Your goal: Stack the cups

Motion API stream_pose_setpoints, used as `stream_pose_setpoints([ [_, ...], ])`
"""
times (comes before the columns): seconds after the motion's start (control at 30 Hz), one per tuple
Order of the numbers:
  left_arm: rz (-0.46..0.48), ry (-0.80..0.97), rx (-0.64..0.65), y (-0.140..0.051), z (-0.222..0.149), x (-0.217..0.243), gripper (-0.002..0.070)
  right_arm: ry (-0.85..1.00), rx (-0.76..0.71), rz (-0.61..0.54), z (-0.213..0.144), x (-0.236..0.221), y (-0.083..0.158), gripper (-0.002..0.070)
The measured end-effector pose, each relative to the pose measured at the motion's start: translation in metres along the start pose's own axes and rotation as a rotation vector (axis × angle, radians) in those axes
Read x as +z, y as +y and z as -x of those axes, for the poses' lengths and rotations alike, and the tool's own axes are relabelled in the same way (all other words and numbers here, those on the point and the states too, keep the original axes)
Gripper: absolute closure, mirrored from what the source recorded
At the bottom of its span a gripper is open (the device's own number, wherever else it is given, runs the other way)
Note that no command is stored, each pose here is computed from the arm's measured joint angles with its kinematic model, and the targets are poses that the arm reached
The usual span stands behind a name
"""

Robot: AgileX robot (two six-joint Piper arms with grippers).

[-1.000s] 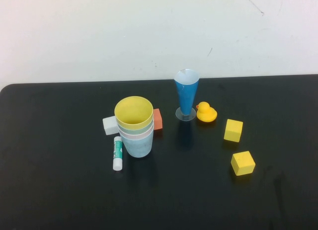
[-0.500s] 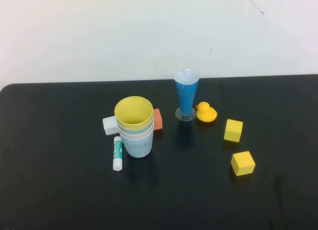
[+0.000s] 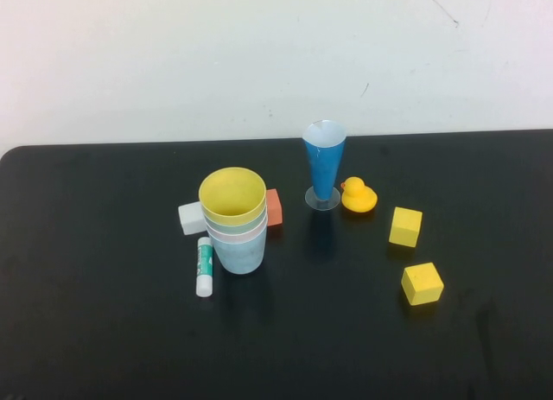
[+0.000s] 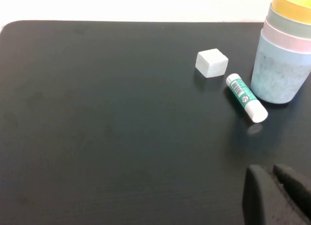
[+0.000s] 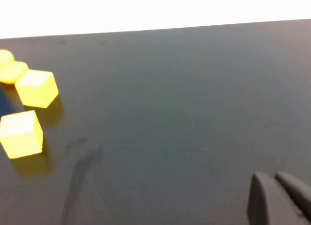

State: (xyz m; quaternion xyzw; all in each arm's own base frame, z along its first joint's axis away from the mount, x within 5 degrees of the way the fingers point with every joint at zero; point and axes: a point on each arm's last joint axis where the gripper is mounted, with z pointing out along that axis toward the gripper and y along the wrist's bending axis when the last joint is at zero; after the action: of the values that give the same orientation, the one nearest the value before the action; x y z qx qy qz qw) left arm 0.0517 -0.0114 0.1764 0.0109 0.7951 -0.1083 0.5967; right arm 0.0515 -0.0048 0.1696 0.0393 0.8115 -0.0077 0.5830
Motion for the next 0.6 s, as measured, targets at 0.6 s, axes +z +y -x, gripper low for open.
stream_pose_setpoints([
  [0.6, 0.004, -0.001, -0.001, 0.0002, 0.0, 0.0, 0.0674, 0.0, -0.029, -0.003, 0.0, 0.0, -0.0003, 0.0678],
])
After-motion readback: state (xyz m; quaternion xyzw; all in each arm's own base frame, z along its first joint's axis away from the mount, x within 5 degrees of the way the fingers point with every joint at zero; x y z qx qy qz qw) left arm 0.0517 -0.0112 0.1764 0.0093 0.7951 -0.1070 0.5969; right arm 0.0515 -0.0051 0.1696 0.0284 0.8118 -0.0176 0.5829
